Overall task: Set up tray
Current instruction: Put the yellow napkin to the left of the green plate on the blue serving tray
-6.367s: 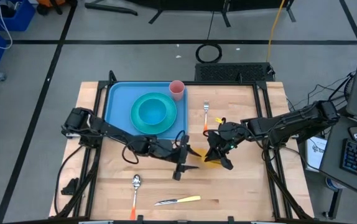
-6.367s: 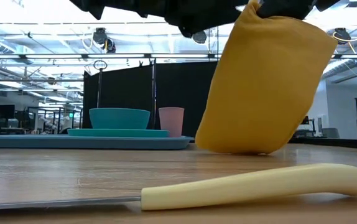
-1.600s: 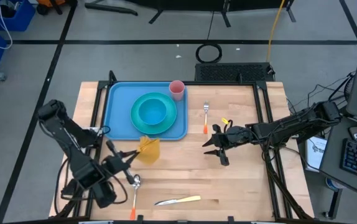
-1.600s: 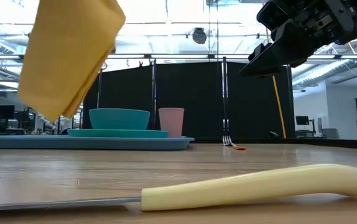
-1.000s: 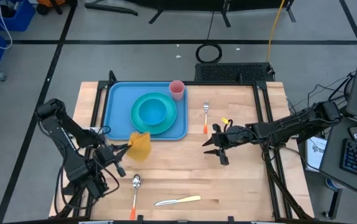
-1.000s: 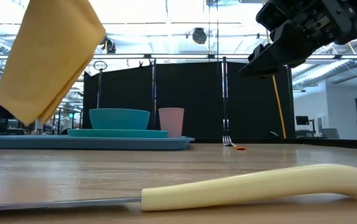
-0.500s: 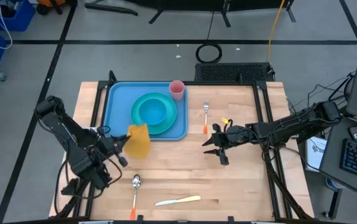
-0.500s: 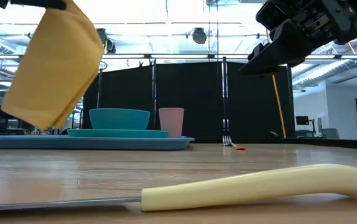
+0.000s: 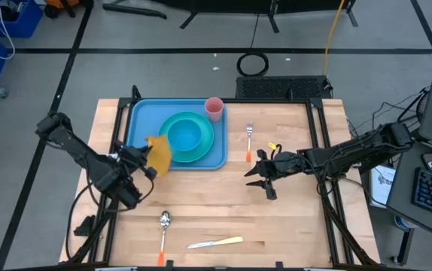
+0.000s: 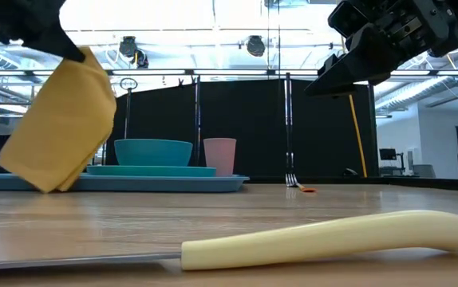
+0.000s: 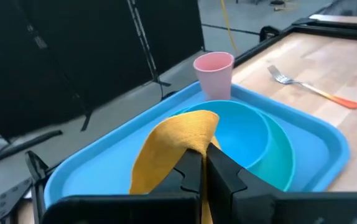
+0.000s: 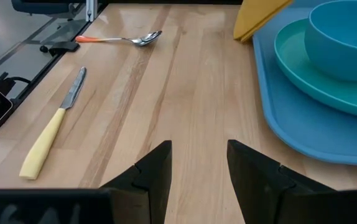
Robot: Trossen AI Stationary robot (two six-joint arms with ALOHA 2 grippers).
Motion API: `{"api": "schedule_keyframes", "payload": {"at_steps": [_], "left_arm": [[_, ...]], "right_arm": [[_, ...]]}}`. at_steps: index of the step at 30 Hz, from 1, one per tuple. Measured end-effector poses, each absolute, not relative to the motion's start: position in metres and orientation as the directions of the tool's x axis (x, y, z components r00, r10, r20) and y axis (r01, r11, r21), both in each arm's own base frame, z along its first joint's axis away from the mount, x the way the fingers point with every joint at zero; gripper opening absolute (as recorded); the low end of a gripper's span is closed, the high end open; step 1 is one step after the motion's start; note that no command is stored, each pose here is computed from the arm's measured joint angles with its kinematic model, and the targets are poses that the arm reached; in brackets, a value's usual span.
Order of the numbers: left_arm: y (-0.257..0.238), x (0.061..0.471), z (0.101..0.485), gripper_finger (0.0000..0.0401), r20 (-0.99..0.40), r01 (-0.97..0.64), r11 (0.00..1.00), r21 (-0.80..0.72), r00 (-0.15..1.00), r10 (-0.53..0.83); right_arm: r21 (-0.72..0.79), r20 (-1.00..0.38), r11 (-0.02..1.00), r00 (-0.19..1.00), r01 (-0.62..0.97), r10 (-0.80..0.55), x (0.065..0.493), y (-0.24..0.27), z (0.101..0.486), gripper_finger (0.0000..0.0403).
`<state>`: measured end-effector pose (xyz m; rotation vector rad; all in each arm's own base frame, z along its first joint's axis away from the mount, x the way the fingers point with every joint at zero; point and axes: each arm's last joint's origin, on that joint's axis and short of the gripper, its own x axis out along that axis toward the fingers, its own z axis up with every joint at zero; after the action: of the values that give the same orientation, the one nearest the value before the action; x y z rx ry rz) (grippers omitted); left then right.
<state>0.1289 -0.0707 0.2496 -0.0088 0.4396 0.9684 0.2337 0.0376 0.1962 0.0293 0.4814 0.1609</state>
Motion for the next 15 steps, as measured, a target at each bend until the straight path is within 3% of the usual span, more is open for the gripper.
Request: {"api": "schedule_keyframes", "payload": {"at_steps": [15], "left_arm": [[-0.036, 0.111, 0.223, 0.0002, -0.476, -0.892, 0.404, 0.205, 0.269, 0.837]], "right_arm": [[0.052, -0.451, 0.988, 0.879, -0.145, 0.153, 0.234, 0.037, 0.197, 0.0144]]}}
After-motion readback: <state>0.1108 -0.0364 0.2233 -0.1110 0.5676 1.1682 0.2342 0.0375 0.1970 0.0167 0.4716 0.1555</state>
